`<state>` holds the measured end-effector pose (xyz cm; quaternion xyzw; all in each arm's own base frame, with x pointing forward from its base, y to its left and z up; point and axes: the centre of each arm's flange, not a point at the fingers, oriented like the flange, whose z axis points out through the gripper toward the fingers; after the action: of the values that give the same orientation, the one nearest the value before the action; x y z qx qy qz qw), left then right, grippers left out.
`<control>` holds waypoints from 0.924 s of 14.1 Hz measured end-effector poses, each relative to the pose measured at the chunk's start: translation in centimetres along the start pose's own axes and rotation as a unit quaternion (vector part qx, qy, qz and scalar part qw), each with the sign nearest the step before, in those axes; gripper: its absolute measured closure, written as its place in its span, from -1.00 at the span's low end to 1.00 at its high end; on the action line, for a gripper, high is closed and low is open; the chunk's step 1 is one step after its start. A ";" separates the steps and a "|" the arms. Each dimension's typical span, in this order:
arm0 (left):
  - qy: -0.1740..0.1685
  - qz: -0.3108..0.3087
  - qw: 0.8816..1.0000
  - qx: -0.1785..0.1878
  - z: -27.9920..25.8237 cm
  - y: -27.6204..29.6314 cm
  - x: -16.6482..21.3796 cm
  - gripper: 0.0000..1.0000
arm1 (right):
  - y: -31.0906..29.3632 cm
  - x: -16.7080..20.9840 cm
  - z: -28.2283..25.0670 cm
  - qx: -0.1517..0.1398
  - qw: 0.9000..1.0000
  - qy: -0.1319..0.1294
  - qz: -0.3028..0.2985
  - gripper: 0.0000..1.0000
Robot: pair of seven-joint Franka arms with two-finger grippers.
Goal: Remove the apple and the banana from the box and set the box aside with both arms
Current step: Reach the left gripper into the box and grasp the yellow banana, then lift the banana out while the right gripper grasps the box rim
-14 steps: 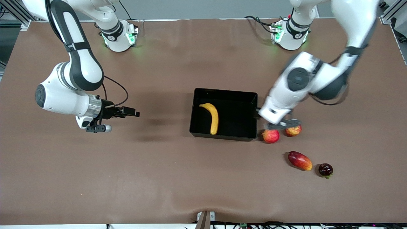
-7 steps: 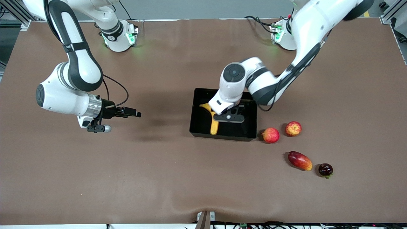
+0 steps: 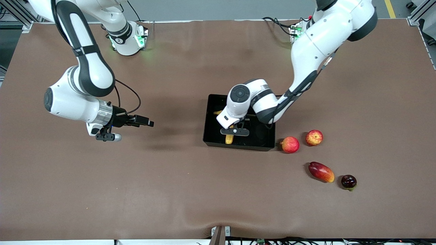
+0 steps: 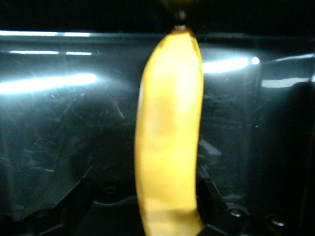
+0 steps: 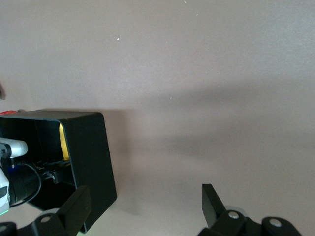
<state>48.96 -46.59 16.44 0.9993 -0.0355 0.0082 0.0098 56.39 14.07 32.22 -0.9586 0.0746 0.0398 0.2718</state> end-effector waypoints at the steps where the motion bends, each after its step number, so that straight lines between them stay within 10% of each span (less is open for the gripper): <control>1: 0.003 -0.012 1.000 0.000 -0.2 0.2 0.0 -0.65 | -0.5 -0.4 0.5 0.002 1.000 0.004 0.000 -1.00; 5: 0.011 -0.036 0.999 -0.005 -0.9 0.4 0.7 0.22 | -2.0 -1.6 2.2 0.008 1.000 0.023 0.001 -1.00; 13: 0.086 -0.053 0.995 -0.002 -12.4 0.0 3.9 0.26 | -6.3 -5.5 7.1 0.027 0.996 0.082 0.015 -1.00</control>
<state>52.69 -46.62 28.88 0.9953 0.0182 0.0935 0.0154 51.73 23.79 30.06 -0.9497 0.1123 -0.0369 0.2902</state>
